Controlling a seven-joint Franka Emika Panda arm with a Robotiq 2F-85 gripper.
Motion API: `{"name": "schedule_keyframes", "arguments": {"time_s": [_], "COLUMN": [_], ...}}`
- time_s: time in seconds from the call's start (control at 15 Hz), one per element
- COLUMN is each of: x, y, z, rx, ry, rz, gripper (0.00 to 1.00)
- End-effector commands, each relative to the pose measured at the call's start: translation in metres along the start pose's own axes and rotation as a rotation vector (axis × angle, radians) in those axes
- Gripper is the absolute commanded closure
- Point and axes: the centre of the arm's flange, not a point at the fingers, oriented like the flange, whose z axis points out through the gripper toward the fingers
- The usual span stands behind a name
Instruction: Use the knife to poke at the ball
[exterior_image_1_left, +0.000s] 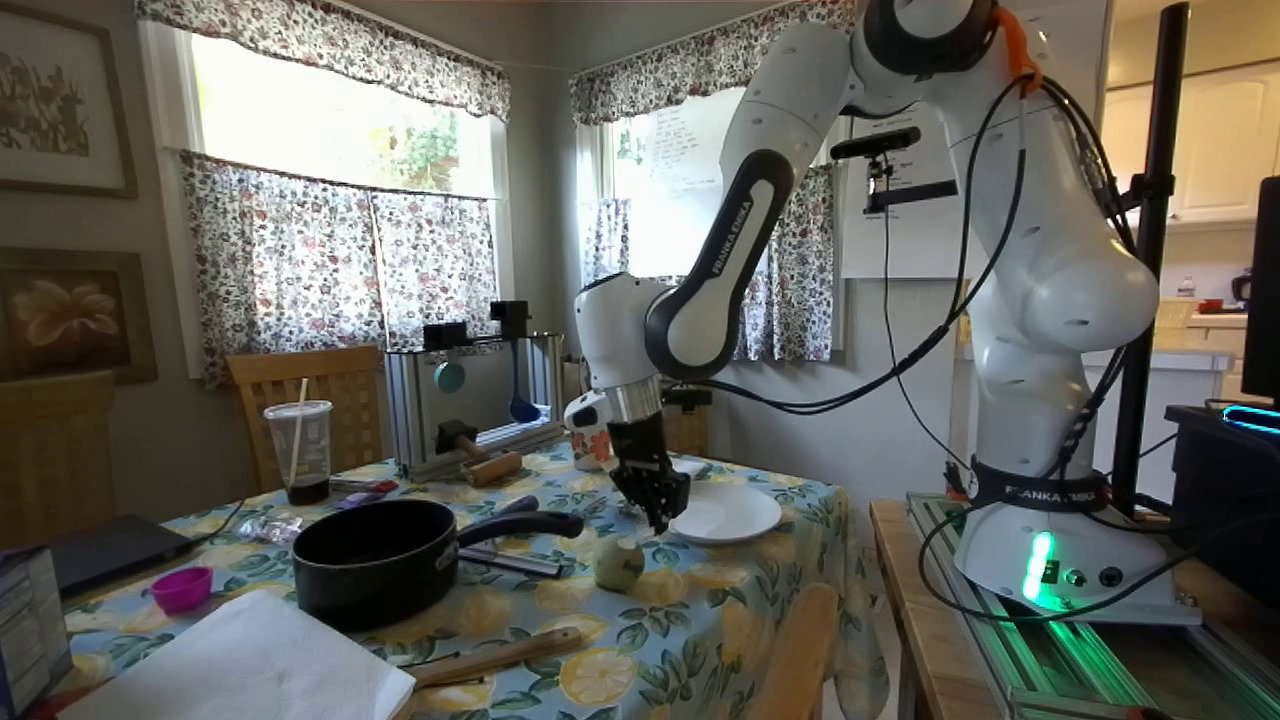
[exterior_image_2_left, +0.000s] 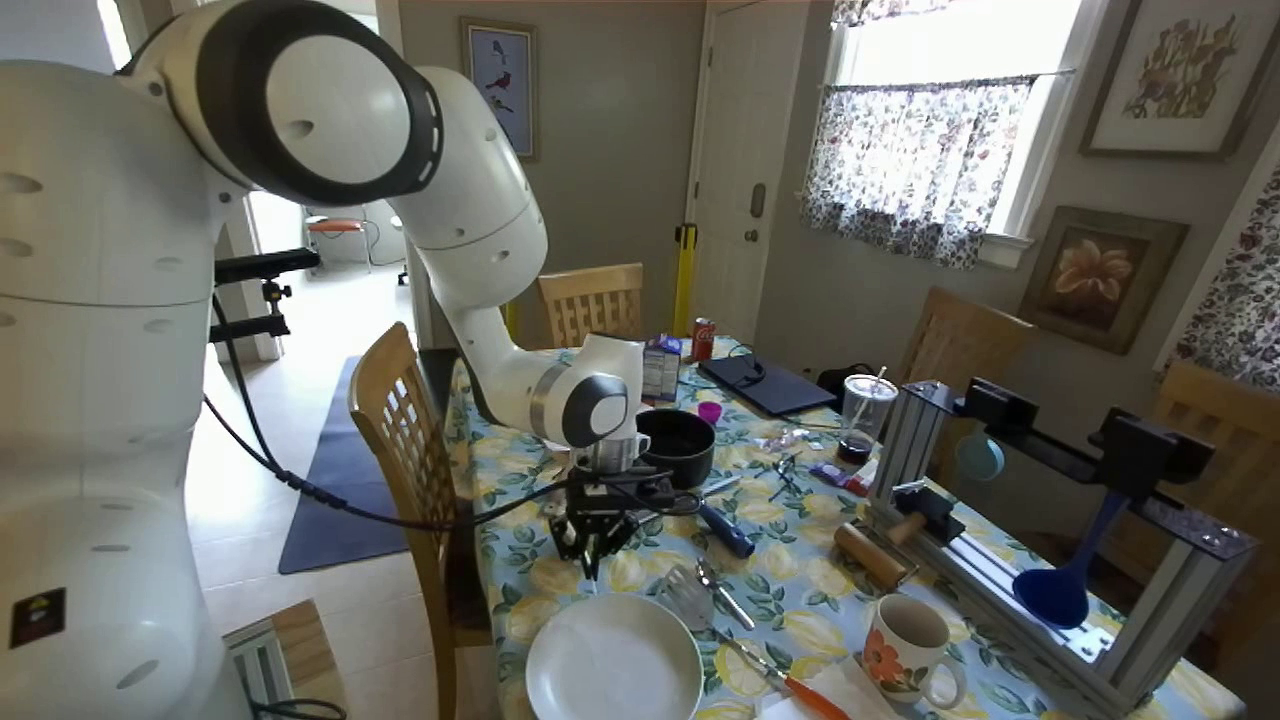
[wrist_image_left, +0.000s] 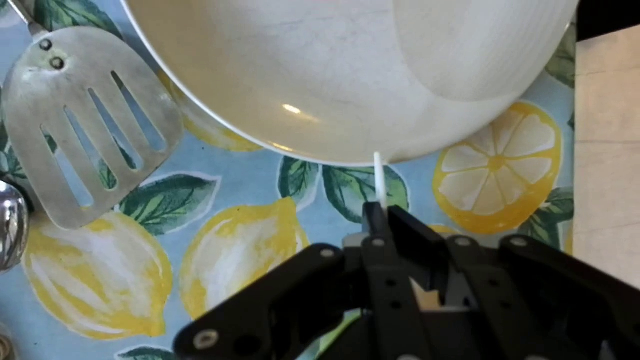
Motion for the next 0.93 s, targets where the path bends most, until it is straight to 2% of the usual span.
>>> {"name": "schedule_keyframes", "arguments": {"time_s": [0.0, 0.53, 0.87], "x": [-0.008, -0.027, -0.041], "y": [-0.005, -0.006, -0.012], "z": [-0.003, -0.018, -0.019], "rx": [-0.018, -0.037, 0.029], "ry": [-0.044, -0.063, -0.127], "rz": [0.014, 0.04, 0.04], "gripper": [0.98, 0.98, 0.98]}}
